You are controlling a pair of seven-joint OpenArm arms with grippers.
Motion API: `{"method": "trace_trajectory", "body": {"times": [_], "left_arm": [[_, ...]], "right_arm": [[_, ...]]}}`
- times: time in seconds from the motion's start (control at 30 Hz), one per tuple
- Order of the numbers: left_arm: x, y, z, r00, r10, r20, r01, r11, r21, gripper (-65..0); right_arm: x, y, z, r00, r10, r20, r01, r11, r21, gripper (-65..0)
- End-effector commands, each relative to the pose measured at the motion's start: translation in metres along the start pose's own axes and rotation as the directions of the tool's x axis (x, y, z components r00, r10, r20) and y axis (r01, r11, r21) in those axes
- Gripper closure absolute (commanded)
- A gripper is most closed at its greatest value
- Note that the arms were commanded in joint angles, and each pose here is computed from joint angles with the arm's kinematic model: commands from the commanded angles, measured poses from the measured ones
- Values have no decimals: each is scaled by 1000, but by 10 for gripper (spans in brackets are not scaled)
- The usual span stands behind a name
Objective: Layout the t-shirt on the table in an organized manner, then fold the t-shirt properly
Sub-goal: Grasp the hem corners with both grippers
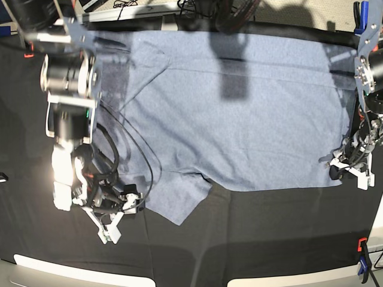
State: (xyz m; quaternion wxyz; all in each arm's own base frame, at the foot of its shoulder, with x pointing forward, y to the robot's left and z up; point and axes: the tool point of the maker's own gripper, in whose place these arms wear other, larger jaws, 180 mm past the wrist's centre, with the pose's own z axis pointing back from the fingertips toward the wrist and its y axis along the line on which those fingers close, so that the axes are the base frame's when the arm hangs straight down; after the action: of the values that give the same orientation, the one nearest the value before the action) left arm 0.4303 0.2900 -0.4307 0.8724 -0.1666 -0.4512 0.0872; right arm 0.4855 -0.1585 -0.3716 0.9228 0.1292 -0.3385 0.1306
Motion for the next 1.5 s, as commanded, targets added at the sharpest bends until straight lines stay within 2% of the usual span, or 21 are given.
{"method": "trace_trajectory", "body": {"times": [0.0, 0.13, 0.2, 0.6, 0.83, 0.97, 1.1, 1.17, 1.27, 1.3, 1.47], "left_arm": [[20, 1, 1, 999, -14, 32, 14, 1000, -3, 0], [20, 2, 1, 999, -14, 31, 14, 1000, -2, 0], [19, 2, 2, 999, -13, 30, 13, 1000, -2, 0], [19, 2, 2, 999, -13, 31, 13, 1000, -2, 0], [19, 2, 2, 999, -13, 31, 13, 1000, -1, 0], [18, 2, 2, 999, -13, 30, 13, 1000, -2, 0], [18, 1, 1, 999, -13, 30, 13, 1000, -3, 0], [18, 0, 1, 1000, -12, 29, 12, 1000, -5, 0], [15, -6, -3, 1000, -7, 27, 8, 1000, -16, 0], [15, -8, -4, 1000, -6, 29, 6, 1000, -21, 0], [27, -20, -8, 991, 12, 137, -6, 999, -42, 0]], "right_arm": [[30, -7, 7, 998, -3, 62, 4, 1000, -16, -332], [13, -34, -1, 996, -88, 0, 87, 987, -137, -332], [8, -39, -3, 996, -84, -18, 80, 983, -167, -332], [-6, -38, -6, 995, -85, -56, 74, 983, -166, -331], [-40, -28, -17, 987, 15, -158, -42, 985, -170, -331], [-45, -28, -20, 986, 27, -162, -59, 980, -190, -319], [-43, -28, -20, 988, 30, -154, -60, 980, -191, -239], [-39, -28, -21, 991, 35, -130, -60, 980, -191, -167], [-31, -28, -22, 995, 47, -87, -63, 980, -191, -24], [-30, -28, -22, 996, 48, -80, -63, 980, -191, 0], [-22, -34, -20, 991, 117, -60, -127, 966, -223, 0]]}}
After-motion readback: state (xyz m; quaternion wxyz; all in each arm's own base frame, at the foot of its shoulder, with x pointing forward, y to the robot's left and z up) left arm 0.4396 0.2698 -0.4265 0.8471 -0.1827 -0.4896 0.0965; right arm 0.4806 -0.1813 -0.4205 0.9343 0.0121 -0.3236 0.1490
